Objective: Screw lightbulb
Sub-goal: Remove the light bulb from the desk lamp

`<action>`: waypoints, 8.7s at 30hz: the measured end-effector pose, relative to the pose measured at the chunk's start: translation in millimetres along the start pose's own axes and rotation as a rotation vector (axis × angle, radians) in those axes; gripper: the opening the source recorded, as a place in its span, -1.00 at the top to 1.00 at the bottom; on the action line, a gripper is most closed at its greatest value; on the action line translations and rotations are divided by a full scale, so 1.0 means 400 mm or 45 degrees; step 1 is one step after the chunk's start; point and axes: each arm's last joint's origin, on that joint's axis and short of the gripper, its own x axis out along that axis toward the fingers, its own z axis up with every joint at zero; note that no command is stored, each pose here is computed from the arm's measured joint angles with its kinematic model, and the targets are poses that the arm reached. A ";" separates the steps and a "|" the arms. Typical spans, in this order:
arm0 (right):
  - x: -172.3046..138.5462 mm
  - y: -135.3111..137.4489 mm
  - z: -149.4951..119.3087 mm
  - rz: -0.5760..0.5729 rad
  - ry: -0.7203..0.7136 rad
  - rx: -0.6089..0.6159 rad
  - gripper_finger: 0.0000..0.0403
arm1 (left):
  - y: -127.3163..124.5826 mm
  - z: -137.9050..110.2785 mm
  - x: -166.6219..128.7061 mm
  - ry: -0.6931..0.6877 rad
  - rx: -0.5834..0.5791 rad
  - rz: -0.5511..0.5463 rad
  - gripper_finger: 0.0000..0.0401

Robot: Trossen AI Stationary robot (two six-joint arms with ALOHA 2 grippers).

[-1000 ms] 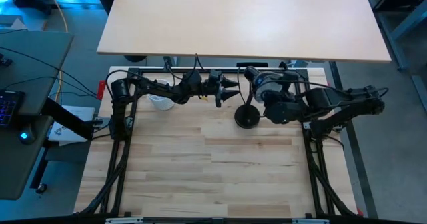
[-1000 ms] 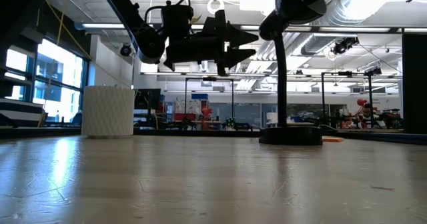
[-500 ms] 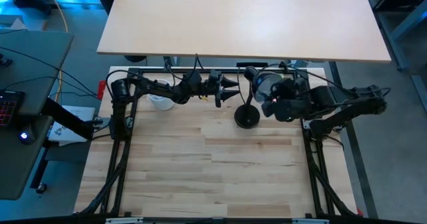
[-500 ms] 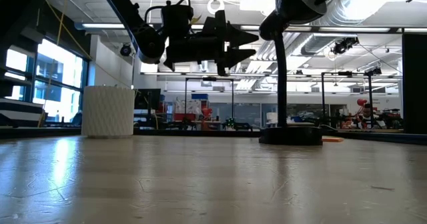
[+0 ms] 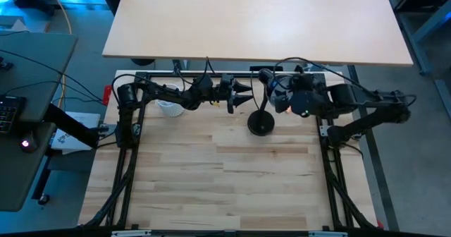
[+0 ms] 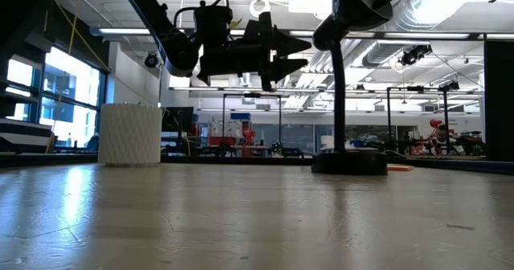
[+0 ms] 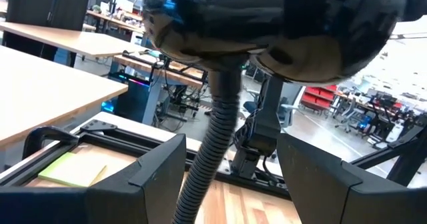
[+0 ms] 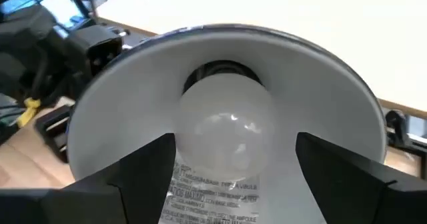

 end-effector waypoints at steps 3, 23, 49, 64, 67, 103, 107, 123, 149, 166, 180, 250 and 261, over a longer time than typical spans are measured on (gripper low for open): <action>0.012 -0.005 0.011 -0.025 -0.013 -0.003 -0.52 | 0.000 0.000 0.000 0.000 0.000 0.000 -0.14; 0.040 0.008 0.022 0.066 0.044 -0.877 -0.52 | 0.000 -0.001 0.000 0.008 -0.001 0.002 -0.14; -0.003 0.040 -0.050 -0.234 -0.058 -1.526 -0.52 | 0.000 -0.002 0.000 0.011 -0.015 -0.002 -0.14; -0.024 -0.017 -0.044 -0.139 0.028 -0.475 -0.52 | 0.000 -0.002 0.000 0.010 -0.014 -0.003 -0.14; -0.035 -0.022 -0.034 -0.070 0.023 -0.298 -0.52 | 0.001 -0.001 0.000 0.008 -0.013 -0.001 -0.14; 0.064 -0.020 0.036 -0.025 0.087 -0.937 -0.52 | 0.000 0.000 0.000 0.002 -0.001 0.000 -0.14; 0.060 -0.015 0.027 -0.118 0.069 -1.293 -0.52 | 0.000 0.000 0.000 0.002 -0.001 0.000 -0.14; -0.004 0.035 -0.041 -0.312 -0.045 -1.957 -0.52 | 0.000 -0.001 0.000 0.008 -0.014 0.000 -0.14; -0.040 -0.054 0.012 0.038 0.017 -0.142 -0.52 | 0.000 0.000 0.000 0.000 -0.010 -0.002 -0.14; 0.013 -0.050 0.020 -0.003 0.128 -0.279 -0.52 | -0.007 -0.002 0.002 0.007 -0.009 -0.020 -0.14; 0.054 -0.052 0.014 0.035 0.116 -0.335 -0.52 | -0.011 -0.004 0.004 0.009 -0.012 -0.025 -0.14; 0.031 -0.001 0.001 0.081 -0.144 -0.399 -0.52 | 0.019 -0.004 -0.007 0.058 -0.096 0.026 -0.14; 0.011 -0.032 -0.039 0.003 -0.017 -0.485 -0.52 | 0.012 -0.012 -0.003 0.081 0.065 0.055 -0.14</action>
